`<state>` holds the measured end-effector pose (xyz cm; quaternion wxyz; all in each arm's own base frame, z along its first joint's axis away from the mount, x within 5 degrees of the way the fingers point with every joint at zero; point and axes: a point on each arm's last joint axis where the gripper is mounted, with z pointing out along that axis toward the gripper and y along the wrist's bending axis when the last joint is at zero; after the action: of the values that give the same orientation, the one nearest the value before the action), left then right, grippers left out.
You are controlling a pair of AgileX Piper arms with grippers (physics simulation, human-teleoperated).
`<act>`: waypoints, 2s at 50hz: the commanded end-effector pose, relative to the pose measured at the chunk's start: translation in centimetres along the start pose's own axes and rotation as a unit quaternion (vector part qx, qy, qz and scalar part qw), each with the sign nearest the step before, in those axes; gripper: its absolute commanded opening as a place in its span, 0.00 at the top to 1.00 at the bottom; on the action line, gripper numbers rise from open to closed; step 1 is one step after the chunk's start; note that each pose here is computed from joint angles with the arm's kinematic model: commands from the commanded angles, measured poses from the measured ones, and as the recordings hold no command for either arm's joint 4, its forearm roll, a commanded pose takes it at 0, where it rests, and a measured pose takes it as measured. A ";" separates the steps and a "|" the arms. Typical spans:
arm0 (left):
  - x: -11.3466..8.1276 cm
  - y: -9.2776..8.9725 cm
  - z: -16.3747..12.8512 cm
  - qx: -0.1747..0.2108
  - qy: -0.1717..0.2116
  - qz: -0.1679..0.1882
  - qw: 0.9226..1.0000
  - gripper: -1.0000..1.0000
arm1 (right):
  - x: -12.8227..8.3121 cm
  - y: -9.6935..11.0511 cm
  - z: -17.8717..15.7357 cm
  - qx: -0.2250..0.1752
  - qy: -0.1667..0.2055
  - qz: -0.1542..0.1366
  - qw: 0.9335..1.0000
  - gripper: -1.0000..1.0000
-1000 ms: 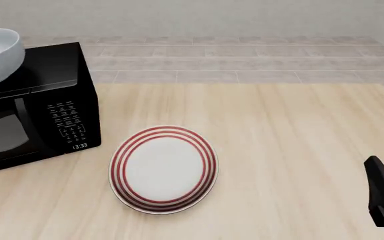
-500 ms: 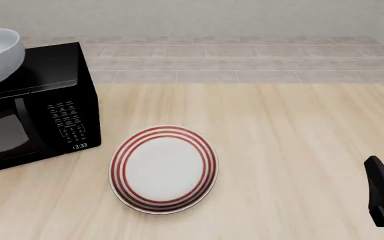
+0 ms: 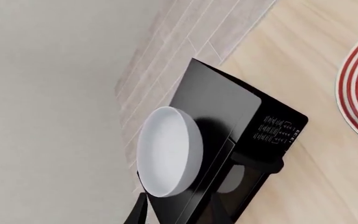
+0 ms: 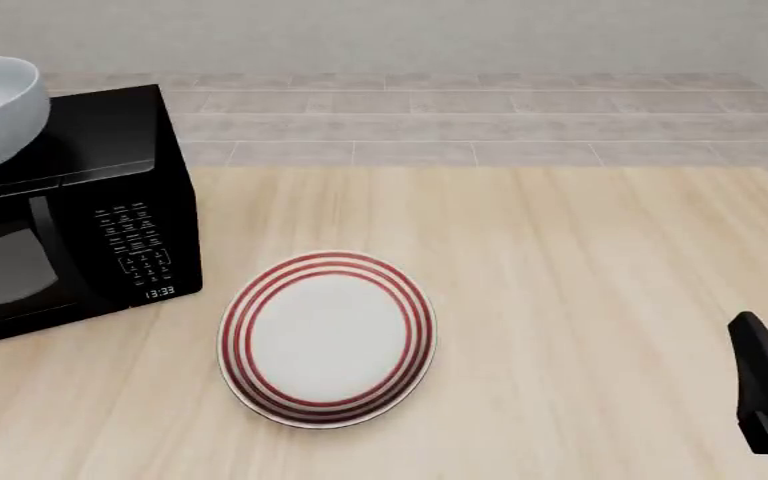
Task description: Pick up the white bowl and put it on the plate.
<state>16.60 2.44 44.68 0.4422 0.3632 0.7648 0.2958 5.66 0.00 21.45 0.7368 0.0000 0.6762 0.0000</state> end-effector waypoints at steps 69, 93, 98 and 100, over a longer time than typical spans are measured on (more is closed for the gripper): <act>3.9 -2.1 11.8 0.014 0.052 0.005 0.999 0.00 | 0.0 0.0 0.0 0.000 0.000 0.000 1.000 0.00; 4.8 -2.7 14.0 0.020 0.061 -0.005 0.998 0.00 | 0.0 0.0 0.0 0.000 0.000 0.000 1.000 0.00; 4.9 -2.9 14.3 0.022 0.061 -0.005 0.998 0.00 | 0.0 0.0 0.0 0.000 0.000 0.000 1.000 0.00; 4.9 -2.9 14.4 0.022 0.063 -0.006 0.998 0.00 | 0.0 0.0 0.0 0.000 0.000 0.000 1.000 0.00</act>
<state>26.48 6.51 34.47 0.3895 0.3512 0.7968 0.3001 5.66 0.00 21.45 0.7368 0.0001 0.6761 0.0000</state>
